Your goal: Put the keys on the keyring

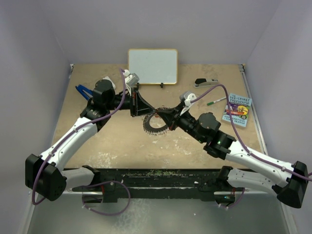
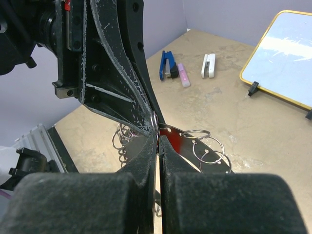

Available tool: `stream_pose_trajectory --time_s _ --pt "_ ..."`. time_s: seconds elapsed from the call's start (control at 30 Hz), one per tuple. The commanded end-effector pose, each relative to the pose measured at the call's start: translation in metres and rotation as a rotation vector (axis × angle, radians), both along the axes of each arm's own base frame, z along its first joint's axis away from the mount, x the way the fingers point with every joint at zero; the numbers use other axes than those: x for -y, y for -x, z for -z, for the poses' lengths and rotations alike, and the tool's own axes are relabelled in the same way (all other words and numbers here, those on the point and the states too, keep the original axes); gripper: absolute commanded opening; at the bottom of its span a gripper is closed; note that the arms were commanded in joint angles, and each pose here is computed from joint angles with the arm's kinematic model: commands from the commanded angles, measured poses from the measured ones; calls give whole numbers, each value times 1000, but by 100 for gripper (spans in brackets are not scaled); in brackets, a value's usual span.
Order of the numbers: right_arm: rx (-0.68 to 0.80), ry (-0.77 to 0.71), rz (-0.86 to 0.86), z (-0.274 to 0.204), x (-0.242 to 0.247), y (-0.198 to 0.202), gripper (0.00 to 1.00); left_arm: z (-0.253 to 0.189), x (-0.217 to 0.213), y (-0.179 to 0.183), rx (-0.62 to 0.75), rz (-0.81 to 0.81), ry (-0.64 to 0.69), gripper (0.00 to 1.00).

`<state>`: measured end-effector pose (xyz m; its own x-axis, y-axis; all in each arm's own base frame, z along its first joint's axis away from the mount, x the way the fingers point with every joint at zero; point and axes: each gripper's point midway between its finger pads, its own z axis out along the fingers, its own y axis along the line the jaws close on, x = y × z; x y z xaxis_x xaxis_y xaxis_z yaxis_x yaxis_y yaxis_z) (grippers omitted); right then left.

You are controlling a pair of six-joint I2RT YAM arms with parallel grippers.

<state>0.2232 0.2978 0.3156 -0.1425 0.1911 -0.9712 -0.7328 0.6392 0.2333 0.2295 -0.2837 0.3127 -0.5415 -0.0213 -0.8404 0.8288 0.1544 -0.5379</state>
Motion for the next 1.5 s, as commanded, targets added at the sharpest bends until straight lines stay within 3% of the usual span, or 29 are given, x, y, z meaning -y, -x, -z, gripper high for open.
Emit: stream_pose_trajectory --time_s 0.0,0.63,0.73,0.87,1.17,1.27,1.47 --pt "24 -98 5 -37 3 3 0 -30 -2 3 102 7 61 3" --pt "-163 -315 34 -15 -5 -4 0 -39 1 16 105 95 120 3" --pt "-179 -307 57 -11 -3 -7 16 -39 0 18 95 99 122 3" --pt "-161 -292 41 -15 2 -1 31 -37 0 17 75 92 118 3" --pt "42 -280 62 -60 41 16 37 -26 2 12 -2 80 96 3" --pt "94 -253 63 -67 41 15 50 -24 4 9 -26 74 94 3" --pt "144 -193 45 -64 23 5 55 -21 7 0 -124 39 76 3"
